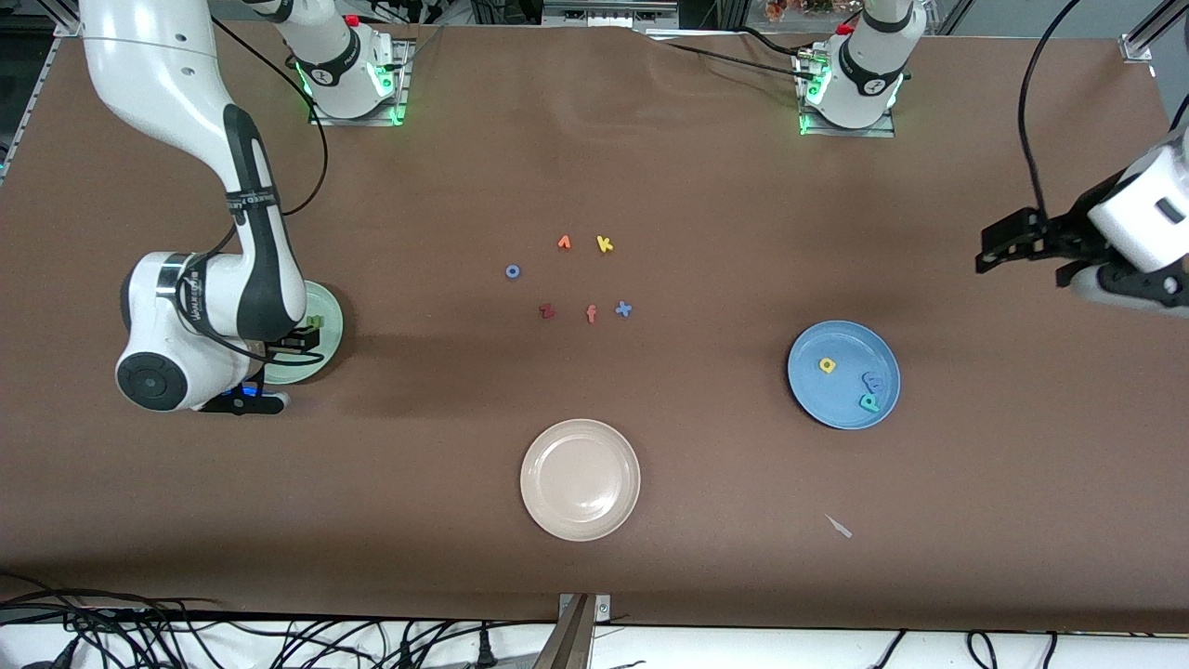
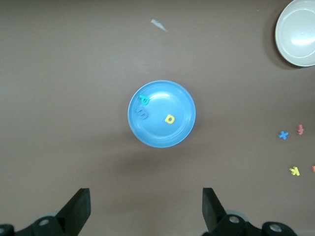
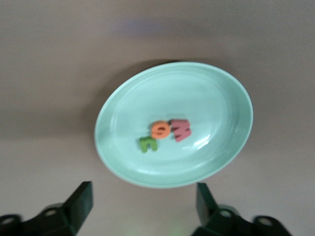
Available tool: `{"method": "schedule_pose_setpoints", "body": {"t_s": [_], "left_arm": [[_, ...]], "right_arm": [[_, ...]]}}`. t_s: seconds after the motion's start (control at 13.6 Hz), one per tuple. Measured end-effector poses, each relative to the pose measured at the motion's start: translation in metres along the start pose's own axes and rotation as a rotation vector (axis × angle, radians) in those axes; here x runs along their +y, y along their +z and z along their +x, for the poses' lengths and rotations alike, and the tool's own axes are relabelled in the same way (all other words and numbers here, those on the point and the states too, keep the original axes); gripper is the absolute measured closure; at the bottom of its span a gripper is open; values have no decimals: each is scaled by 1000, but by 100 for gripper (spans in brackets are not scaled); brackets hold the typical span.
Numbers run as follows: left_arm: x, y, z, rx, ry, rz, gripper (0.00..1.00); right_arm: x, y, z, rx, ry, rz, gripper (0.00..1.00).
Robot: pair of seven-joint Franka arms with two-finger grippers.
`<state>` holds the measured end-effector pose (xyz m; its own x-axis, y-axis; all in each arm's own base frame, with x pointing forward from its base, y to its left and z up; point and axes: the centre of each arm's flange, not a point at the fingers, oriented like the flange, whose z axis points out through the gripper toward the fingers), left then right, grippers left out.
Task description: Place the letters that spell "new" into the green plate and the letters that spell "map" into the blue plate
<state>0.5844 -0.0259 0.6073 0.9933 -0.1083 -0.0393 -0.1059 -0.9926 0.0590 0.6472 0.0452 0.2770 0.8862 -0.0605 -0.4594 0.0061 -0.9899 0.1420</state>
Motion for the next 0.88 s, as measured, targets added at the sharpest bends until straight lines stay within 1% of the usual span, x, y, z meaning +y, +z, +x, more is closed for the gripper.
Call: {"method": "schedule_pose_setpoints", "body": {"t_s": [0.22, 0.51, 0.66, 0.74, 0.81, 0.88], "left_arm": [[17, -2, -29, 5, -36, 26, 0], [31, 12, -28, -8, -30, 27, 0], [30, 15, -26, -12, -32, 27, 0], [30, 16, -26, -12, -33, 26, 0], [29, 17, -25, -13, -34, 26, 0], [28, 17, -25, -14, -36, 26, 0]], "right_arm": [[-21, -26, -20, -60, -33, -3, 0], [-34, -42, -40, -103, -52, -9, 0], [-38, -52, -46, -86, -63, -3, 0], [-43, -63, -52, -61, -78, 5, 0], [-46, -79, -60, -15, -91, 16, 0], [-43, -96, -70, 44, -97, 26, 0]]}}
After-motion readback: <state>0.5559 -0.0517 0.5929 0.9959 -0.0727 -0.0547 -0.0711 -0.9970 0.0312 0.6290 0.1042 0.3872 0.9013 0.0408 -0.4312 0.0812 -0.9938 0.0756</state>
